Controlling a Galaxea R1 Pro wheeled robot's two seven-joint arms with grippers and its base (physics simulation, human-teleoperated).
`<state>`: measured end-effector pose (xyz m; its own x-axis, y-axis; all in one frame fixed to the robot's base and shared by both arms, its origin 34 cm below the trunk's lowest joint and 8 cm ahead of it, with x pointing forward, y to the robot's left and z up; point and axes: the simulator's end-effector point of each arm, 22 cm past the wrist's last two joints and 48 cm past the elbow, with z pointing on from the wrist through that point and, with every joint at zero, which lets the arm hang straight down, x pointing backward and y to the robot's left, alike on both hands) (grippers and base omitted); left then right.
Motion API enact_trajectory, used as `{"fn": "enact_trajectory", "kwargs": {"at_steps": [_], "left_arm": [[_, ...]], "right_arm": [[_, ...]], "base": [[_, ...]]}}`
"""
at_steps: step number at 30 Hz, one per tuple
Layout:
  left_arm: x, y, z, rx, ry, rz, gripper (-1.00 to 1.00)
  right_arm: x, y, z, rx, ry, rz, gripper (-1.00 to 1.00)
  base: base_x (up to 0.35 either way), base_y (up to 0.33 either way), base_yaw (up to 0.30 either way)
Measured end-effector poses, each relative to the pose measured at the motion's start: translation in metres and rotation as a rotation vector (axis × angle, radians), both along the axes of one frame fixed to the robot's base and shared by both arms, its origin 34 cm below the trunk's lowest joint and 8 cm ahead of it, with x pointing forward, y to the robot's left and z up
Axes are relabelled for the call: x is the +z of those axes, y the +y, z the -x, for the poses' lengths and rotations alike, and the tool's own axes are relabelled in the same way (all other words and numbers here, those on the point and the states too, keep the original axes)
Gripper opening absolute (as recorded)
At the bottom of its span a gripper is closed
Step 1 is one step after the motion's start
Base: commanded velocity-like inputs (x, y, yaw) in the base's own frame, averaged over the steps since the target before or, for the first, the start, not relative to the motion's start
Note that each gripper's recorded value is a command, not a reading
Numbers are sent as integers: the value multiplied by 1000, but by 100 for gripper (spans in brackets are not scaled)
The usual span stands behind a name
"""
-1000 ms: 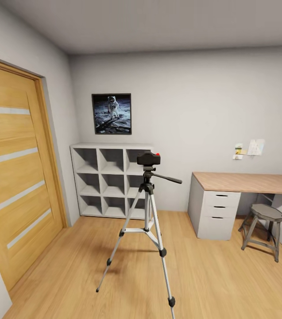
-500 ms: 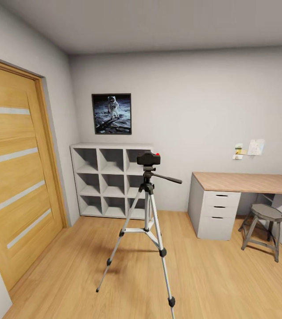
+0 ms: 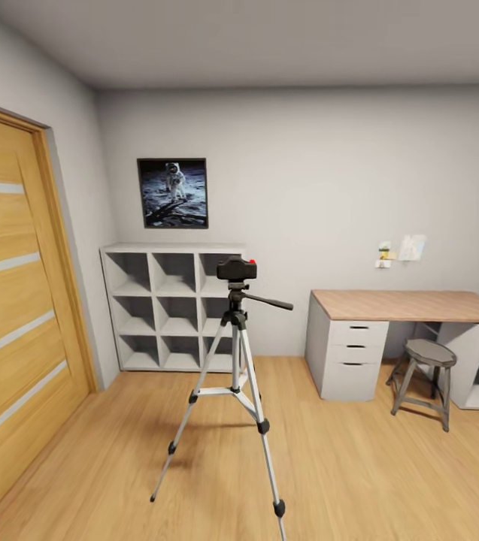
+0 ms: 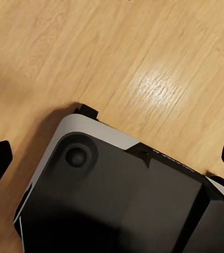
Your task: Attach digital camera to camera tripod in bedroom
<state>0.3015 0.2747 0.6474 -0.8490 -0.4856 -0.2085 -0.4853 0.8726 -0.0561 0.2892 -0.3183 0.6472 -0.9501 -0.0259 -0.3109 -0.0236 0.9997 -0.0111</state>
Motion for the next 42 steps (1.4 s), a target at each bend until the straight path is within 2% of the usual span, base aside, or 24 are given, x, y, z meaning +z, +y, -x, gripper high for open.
{"fn": "enact_trajectory", "kwargs": {"at_steps": [11, 22, 42], "left_arm": [[0, 1, 0, 4, 0, -1, 100], [-1, 2, 2, 2, 6, -2, 100], [-2, 1, 4, 2, 10, -1, 100]], "right_arm": [[0, 0, 0, 0, -2, 0, 100], [-1, 0, 1, 0, 2, 0, 100], [-2, 1, 4, 17, 12, 1, 100]], "base": [[0, 0, -231], [0, 0, -132], [0, 0, -18]]}}
